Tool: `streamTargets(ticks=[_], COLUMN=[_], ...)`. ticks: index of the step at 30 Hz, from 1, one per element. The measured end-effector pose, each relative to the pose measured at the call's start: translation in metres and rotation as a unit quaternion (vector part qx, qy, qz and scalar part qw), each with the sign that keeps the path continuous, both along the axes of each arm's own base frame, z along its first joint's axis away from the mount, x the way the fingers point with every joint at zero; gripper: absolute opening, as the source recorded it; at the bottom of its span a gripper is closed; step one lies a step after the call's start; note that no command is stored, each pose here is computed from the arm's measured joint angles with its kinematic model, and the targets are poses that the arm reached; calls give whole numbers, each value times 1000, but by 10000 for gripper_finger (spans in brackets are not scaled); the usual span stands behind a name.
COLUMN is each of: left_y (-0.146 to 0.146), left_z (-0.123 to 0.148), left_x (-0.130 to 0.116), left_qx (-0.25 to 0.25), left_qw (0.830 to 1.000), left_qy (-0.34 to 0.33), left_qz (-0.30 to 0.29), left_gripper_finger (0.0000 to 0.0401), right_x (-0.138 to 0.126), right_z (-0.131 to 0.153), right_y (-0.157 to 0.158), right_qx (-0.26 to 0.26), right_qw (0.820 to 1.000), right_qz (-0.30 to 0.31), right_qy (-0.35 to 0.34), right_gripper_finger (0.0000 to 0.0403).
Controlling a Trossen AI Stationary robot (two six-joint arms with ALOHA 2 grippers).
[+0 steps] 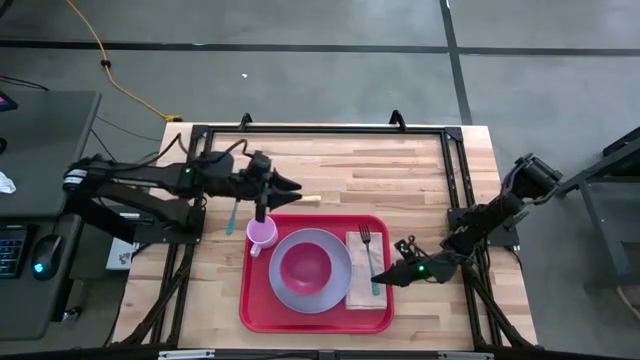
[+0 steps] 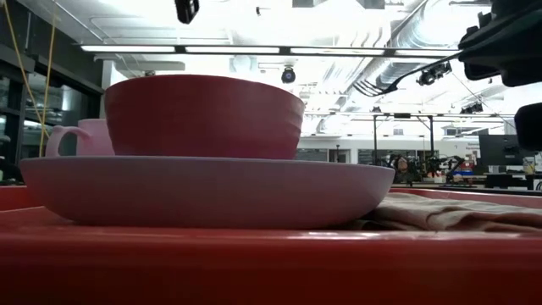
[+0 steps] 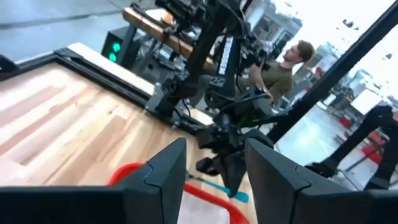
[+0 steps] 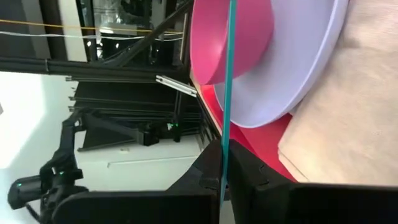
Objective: Set up tray
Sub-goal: Put the blue fork on the brown napkin
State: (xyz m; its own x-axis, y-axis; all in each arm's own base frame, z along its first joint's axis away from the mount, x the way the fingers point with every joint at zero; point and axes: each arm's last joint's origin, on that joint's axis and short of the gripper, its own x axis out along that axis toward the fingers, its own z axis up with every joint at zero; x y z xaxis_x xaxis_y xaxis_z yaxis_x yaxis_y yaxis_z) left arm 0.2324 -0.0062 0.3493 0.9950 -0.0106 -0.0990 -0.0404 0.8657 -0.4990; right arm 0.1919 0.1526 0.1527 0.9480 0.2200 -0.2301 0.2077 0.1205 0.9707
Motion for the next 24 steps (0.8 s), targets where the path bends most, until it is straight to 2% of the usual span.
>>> streamTargets(ticks=[5,13,17,24], left_y=[-1,-16,-24,-34], left_z=[-13,-24,-29,-38], left_x=[-18,-42,-47,-50], left_qx=[3,13,15,5], left_qw=[1000,999,999,998], left_qy=[-3,-3,1,12], left_qz=[18,43,52,58], left_gripper_finger=[195,195,195,195], right_x=[2,3,5,10], right_z=[0,-3,-5,0], right_y=[-2,1,5,10], right_qx=[14,45,50,46], right_qw=[1000,998,993,990], right_qz=[-2,27,46,45], right_qy=[2,45,93,125], right_gripper_finger=[0,0,0,0])
